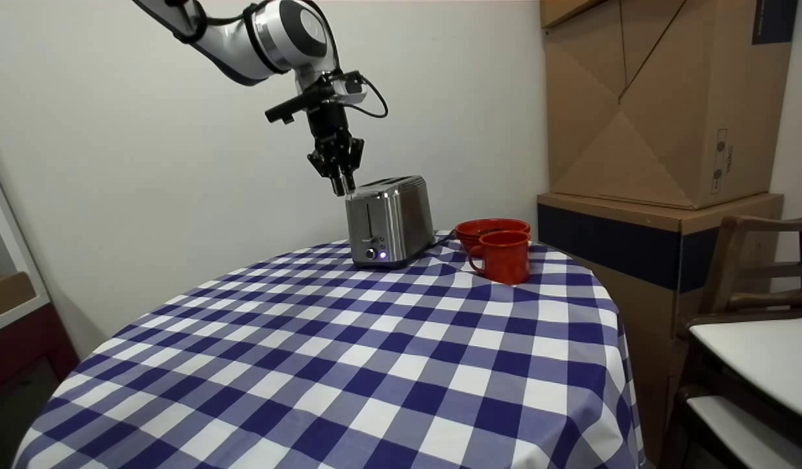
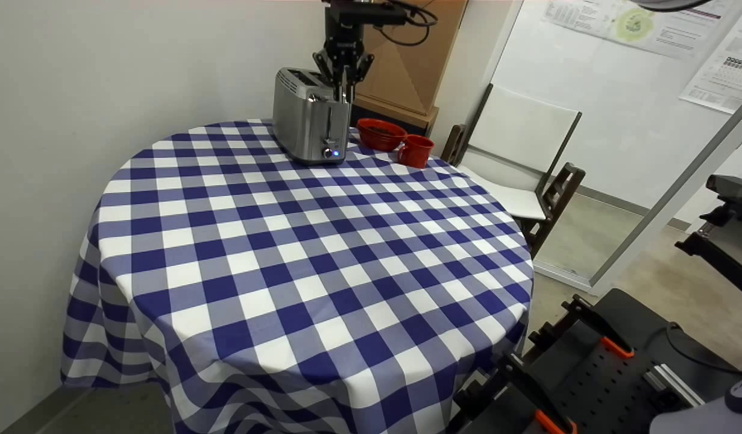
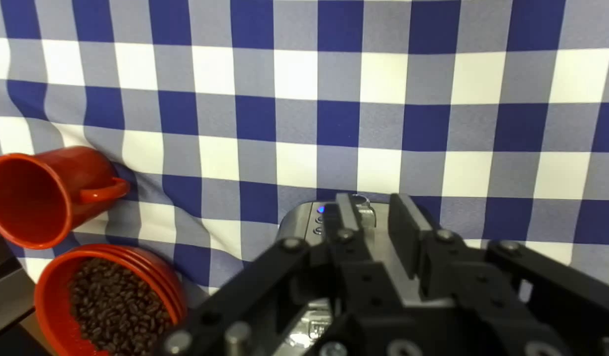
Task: Turn on the toaster
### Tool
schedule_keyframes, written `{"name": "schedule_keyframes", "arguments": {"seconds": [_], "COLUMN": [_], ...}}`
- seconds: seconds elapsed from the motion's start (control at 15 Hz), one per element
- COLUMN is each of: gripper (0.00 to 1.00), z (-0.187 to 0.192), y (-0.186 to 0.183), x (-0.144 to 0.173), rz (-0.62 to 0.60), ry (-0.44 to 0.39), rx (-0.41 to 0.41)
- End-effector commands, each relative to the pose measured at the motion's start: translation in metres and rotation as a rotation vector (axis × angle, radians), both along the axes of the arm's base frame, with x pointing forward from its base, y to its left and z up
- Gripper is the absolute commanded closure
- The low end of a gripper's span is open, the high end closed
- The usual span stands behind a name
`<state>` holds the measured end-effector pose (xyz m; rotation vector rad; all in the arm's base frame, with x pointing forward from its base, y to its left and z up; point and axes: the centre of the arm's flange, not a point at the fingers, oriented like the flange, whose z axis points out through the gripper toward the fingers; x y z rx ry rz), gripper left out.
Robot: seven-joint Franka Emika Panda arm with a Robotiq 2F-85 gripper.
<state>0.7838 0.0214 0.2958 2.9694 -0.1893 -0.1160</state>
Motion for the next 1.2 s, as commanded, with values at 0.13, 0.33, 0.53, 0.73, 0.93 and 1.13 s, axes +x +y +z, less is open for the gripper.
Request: {"name": "schedule_keyframes", "arguments": {"seconds": [0.13,0.33,0.53,0.73,0.93,1.13], "gripper": [0.28,0.07,0.0,0.0,0.0,0.0], "z": [0.037,0.038,0.046,0.055,0.062,0.066], "y": [0.015,0.023,0.024,0.024,0.023,0.022], "x": [-0.067,-0.1,-0.123,-0.14,-0.154,-0.172], "rz": [0.024,0.054,0.098,0.15,0.204,0.224], "ry": [0.114,0.143,0.149,0.093,0.04,0.013], "rx": [0.027,0.033,0.03,0.022,0.019,0.043]}}
